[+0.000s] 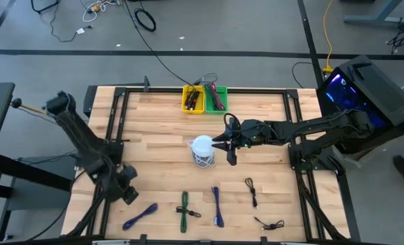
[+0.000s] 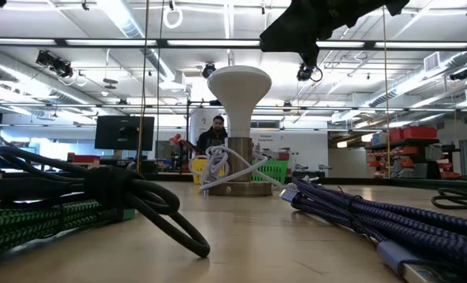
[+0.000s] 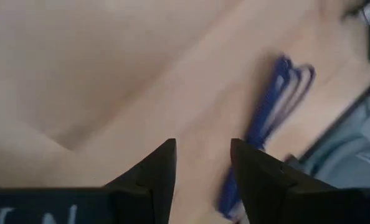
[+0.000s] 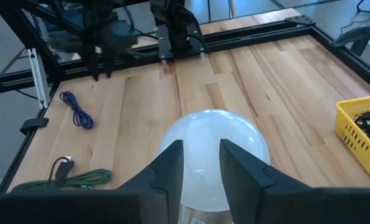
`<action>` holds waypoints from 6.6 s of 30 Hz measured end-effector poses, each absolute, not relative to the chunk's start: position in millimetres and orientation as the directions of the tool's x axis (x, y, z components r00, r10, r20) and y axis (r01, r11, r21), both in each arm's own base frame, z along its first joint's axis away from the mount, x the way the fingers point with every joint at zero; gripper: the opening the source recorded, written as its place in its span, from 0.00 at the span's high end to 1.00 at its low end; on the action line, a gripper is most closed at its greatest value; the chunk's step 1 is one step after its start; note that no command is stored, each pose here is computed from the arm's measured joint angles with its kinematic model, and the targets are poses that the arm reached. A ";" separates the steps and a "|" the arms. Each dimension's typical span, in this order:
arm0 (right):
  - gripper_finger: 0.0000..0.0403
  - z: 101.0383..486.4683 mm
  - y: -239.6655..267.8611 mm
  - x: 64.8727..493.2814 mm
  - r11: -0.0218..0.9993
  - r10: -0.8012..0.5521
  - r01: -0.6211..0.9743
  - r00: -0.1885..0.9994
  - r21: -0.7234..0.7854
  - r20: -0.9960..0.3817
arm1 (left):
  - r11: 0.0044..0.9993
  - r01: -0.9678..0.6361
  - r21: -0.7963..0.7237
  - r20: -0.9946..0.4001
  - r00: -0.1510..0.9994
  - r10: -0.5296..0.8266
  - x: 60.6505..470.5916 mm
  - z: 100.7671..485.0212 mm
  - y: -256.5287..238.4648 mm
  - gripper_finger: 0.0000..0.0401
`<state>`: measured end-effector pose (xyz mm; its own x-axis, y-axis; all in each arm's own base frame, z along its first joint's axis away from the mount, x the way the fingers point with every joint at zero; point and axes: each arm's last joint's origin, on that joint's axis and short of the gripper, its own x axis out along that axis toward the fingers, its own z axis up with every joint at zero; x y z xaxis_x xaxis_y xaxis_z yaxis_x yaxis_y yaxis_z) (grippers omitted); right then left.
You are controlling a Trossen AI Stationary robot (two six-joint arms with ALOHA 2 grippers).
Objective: Pick & Place USB Port
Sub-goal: Put the purple charger cable into the green bin
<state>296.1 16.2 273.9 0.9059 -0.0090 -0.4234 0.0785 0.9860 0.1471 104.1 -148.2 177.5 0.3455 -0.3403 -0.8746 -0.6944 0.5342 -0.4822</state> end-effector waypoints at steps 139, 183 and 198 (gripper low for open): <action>0.59 296.7 6.2 320.9 0.996 -0.067 0.069 0.997 0.051 -0.033 | 0.994 -0.089 -0.068 -0.063 0.994 0.085 308.6 281.5 -18.4 0.96; 0.97 234.5 -198.9 285.0 0.783 -0.573 0.616 0.768 0.086 -0.288 | 0.961 -0.270 0.052 -0.303 0.913 0.273 267.7 295.4 -14.8 0.82; 0.97 176.6 -235.6 291.7 0.750 -0.580 0.645 0.746 0.143 -0.327 | 0.962 -0.268 0.057 -0.304 0.913 0.272 267.9 295.1 -14.4 0.82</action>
